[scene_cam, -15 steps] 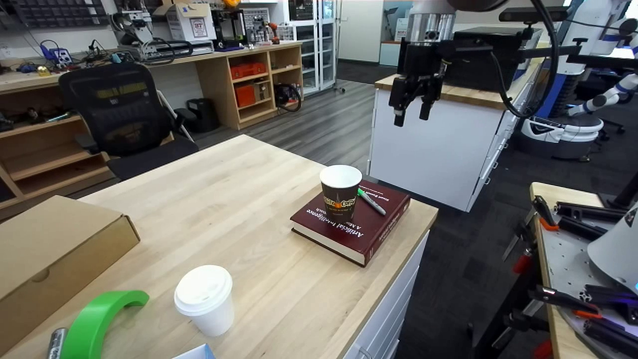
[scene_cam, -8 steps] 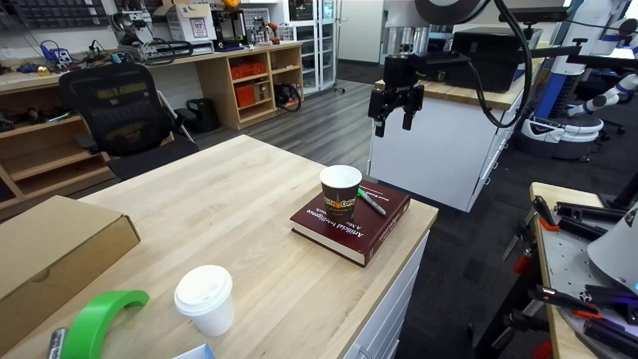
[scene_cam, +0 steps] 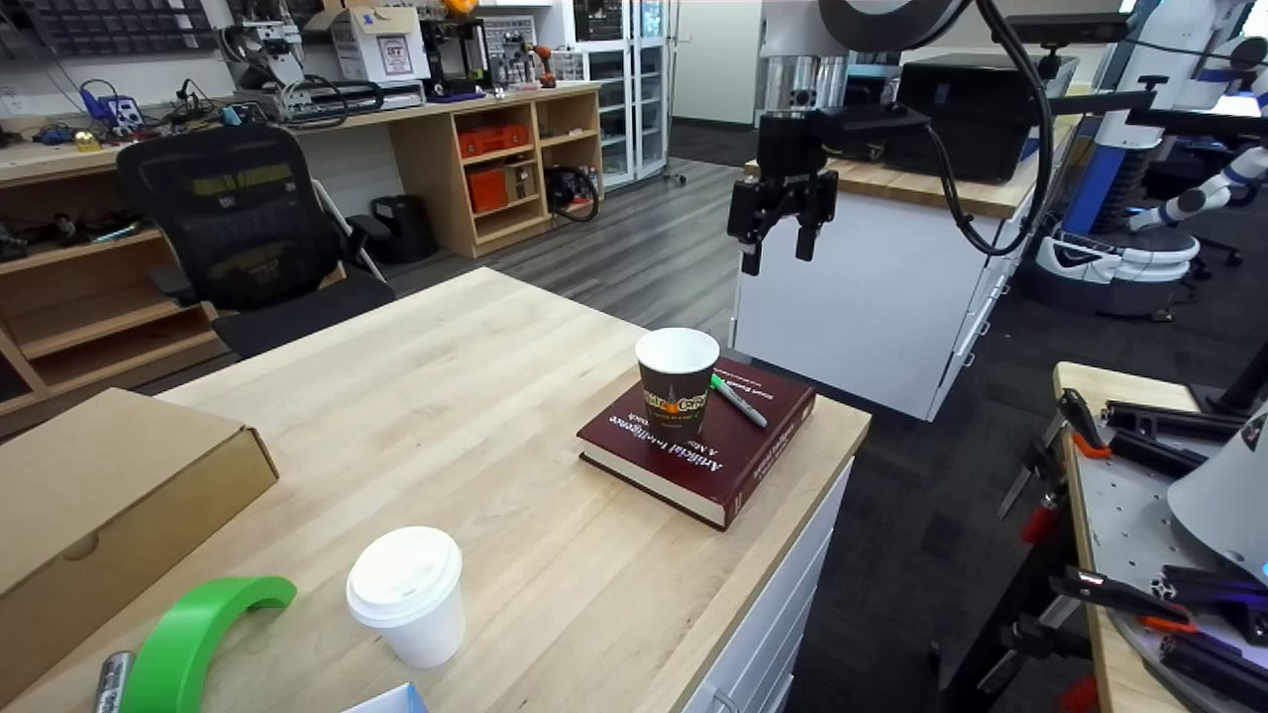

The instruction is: Pick the pen and put it in the cup

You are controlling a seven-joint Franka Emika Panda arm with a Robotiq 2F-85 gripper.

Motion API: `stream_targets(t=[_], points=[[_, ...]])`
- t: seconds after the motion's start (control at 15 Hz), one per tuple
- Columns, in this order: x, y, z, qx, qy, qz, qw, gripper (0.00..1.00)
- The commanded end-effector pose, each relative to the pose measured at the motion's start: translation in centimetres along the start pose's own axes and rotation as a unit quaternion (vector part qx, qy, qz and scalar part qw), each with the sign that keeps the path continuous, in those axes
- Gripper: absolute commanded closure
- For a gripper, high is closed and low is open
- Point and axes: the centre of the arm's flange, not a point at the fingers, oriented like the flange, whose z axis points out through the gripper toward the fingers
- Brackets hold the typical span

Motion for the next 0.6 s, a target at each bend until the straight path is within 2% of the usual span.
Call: stream_targets(t=[0.0, 0.53], points=[[0.0, -0.8, 0.7, -0.001, -0.006, 0.018, 0.9998, 0.0], [-0.7, -3.5, 4.3, -0.015, -0.022, 0.076, 0.9968, 0.0]])
